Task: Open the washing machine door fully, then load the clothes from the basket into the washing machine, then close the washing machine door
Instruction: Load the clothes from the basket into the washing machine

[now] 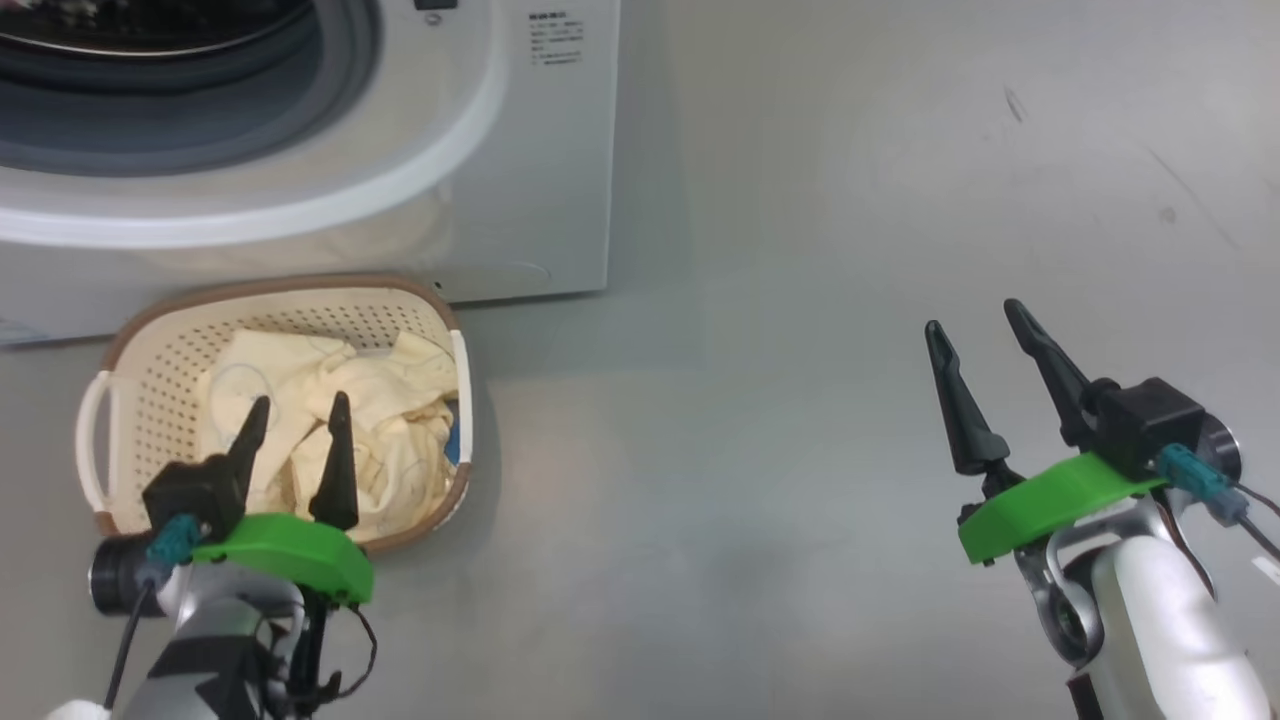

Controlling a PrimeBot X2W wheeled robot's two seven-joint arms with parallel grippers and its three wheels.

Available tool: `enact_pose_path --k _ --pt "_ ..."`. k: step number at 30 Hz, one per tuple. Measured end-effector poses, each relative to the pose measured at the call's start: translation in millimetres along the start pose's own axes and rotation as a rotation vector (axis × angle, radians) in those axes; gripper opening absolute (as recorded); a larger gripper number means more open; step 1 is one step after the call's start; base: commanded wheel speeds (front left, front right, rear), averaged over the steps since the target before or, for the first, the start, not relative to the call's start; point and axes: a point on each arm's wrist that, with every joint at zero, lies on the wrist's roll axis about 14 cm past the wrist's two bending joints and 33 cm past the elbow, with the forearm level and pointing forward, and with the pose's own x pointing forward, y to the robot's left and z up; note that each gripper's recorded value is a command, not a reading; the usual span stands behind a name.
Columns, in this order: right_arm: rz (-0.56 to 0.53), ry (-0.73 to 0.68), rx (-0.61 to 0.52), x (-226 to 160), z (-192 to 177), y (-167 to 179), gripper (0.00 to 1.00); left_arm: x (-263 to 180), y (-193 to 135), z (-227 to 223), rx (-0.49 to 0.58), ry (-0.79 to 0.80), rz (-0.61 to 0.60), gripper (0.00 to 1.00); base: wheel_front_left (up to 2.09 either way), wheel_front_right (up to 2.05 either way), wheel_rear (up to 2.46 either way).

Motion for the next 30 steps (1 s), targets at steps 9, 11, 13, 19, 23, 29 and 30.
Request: enact_pose_path --k 9,11,13,19,23,29,30 --pt "-0.080 0.076 0.015 6 -36 -29 1.00 55 20 -68 0.030 0.226 -0.015 1.00 0.00 0.00 0.00" --pt "-0.097 0.084 0.013 8 -41 -36 1.00 67 24 -80 0.040 0.265 -0.022 1.00 0.00 0.00 0.00" --pt "-0.112 0.087 0.007 11 -44 -43 1.00 80 27 -92 0.053 0.299 -0.031 1.00 0.00 0.00 0.00" --pt "-0.150 0.132 0.021 8 -61 -56 1.00 95 34 -142 0.086 0.460 -0.060 1.00 0.00 0.00 0.00" --pt "-0.178 0.171 0.037 1 -74 -63 1.00 94 32 -181 0.102 0.608 -0.089 1.00 0.00 0.00 0.00" --pt "-0.196 0.188 0.039 3 -80 -70 1.00 91 31 -233 0.074 0.848 -0.091 1.00 0.00 0.00 0.00" --pt "-0.199 0.189 0.037 3 -81 -71 1.00 91 30 -238 0.065 0.873 -0.092 1.00 0.00 0.00 0.00"
